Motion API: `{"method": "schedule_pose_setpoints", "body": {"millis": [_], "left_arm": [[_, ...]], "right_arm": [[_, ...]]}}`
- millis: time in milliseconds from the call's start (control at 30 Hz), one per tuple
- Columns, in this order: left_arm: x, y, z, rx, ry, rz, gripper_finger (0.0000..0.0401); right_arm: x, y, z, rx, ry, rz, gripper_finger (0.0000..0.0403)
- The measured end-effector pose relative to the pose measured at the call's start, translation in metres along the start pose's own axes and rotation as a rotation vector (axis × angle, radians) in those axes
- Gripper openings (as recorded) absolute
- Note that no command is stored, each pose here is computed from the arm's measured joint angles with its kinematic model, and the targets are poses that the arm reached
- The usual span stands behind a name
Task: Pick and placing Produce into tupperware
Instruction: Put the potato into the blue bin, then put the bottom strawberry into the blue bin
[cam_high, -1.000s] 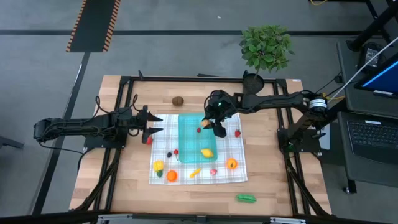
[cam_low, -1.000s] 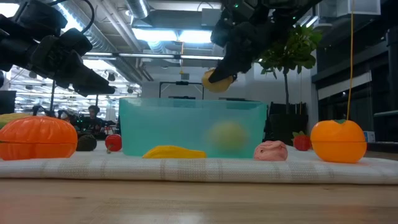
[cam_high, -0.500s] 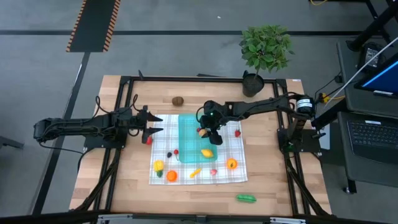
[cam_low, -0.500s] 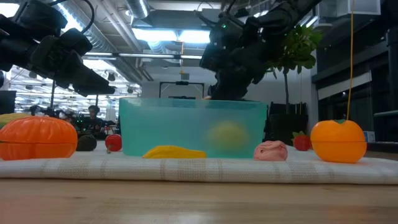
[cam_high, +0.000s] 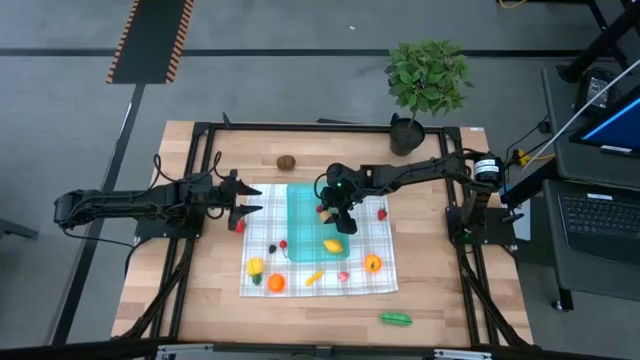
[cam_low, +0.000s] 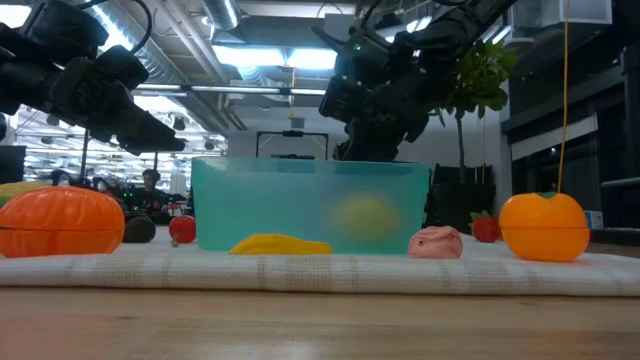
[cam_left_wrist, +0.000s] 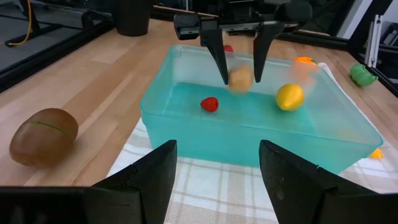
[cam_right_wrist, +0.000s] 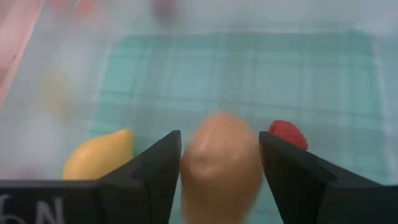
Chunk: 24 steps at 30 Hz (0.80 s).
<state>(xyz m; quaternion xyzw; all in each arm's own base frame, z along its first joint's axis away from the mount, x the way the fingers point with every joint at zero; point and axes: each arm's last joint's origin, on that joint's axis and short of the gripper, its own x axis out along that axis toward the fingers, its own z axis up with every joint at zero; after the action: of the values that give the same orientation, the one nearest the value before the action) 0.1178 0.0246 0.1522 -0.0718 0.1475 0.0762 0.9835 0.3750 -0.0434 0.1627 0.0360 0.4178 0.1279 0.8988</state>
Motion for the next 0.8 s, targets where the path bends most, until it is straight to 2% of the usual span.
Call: {"method": "schedule_pose_setpoints", "body": {"millis": [467,600,800], "left_arm": [[0.0,0.0,0.0,0.0,0.0,0.0,0.022],[0.0,0.0,0.0,-0.001,0.0,0.001,0.022],[-0.001,-0.001,0.001,0.0,-0.011,-0.021,0.022]], "right_arm": [[-0.002,-0.002,0.002,-0.004,-0.021,-0.007,0.0226],[-0.023,-0.001,0.012,0.002,-0.079,-0.025,0.0227],[-0.061,0.006,0.027,-0.085,-0.209,-0.062,0.0227]]}}
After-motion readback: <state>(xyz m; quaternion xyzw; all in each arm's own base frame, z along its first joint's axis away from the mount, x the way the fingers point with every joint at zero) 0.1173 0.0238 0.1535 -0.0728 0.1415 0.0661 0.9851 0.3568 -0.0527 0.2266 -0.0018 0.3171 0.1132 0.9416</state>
